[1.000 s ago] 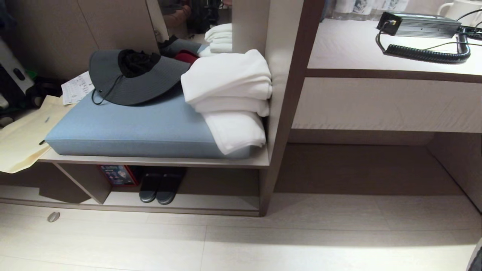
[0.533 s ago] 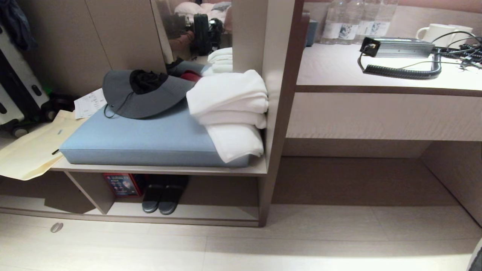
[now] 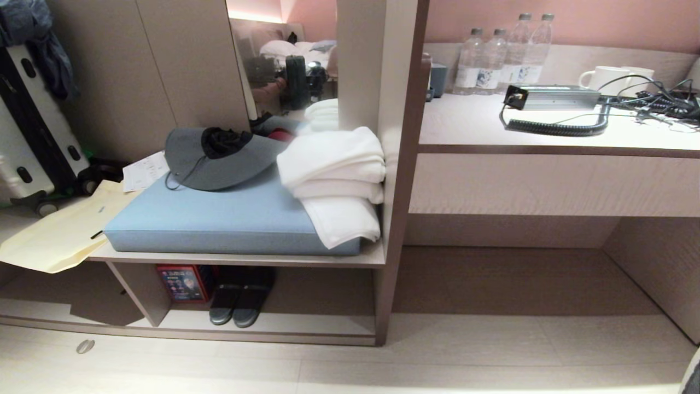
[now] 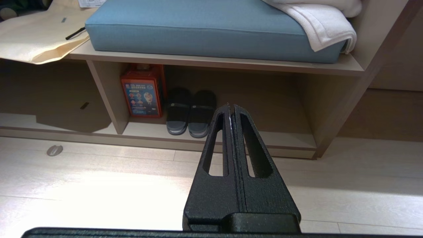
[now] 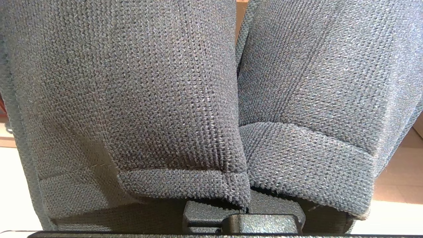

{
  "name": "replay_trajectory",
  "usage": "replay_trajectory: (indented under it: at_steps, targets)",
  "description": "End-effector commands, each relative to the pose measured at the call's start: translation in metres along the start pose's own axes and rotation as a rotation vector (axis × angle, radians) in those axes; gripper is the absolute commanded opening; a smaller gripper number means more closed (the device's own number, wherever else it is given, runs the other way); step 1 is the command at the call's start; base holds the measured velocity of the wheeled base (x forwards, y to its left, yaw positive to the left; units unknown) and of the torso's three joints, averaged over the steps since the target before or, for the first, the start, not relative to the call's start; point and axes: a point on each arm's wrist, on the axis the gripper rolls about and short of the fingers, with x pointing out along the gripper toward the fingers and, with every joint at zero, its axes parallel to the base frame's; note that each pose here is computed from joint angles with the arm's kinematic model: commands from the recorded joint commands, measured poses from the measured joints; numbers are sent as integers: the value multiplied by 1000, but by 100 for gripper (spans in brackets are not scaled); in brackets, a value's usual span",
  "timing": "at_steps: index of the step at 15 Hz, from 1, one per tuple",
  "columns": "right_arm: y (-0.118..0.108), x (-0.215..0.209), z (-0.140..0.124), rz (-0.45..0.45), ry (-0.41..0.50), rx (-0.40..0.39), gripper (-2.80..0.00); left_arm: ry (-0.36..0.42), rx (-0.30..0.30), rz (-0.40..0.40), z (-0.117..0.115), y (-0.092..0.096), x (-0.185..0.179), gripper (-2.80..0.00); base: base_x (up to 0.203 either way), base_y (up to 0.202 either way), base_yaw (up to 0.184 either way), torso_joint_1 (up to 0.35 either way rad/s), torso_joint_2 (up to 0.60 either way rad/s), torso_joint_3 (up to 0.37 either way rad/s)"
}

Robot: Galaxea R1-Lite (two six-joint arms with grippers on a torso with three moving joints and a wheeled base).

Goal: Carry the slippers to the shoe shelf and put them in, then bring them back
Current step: Place the slippers into the shoe cabinet

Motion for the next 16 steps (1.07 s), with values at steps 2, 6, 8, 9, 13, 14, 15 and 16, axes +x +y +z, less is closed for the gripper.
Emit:
replay_trajectory:
  at_steps: [2, 6, 8, 9, 13, 14, 15, 16]
  targets:
    - [0, 0, 0, 1, -1, -1, -280, 0, -1, 1, 0, 0, 0, -280, 0, 0, 0, 3, 3, 36]
    - [0, 0, 0, 1, -1, 0, -280, 1, -1, 1, 0, 0, 0, -280, 0, 0, 0, 0, 0, 0]
    - [0, 0, 0, 1, -1, -1, -280, 0, -3, 1, 0, 0, 0, -280, 0, 0, 0, 0, 0, 0]
    - [0, 0, 0, 1, -1, -1, -280, 0, -3, 1, 0, 0, 0, -280, 2, 69, 9, 1, 2, 2]
    - [0, 0, 0, 1, -1, -1, -280, 1, -3, 1, 0, 0, 0, -280, 1, 174, -1, 0, 3, 5]
    - [0, 0, 0, 1, -1, -1, -280, 0, -3, 1, 0, 0, 0, -280, 0, 191, -1, 5, 2, 2]
    - [0, 0, 0, 1, -1, 0, -280, 0, -3, 1, 0, 0, 0, -280, 0, 189, -8, -2, 2, 2]
    - [0, 0, 0, 1, -1, 1, -280, -1, -3, 1, 0, 0, 0, -280, 0, 194, -3, 2, 2, 2]
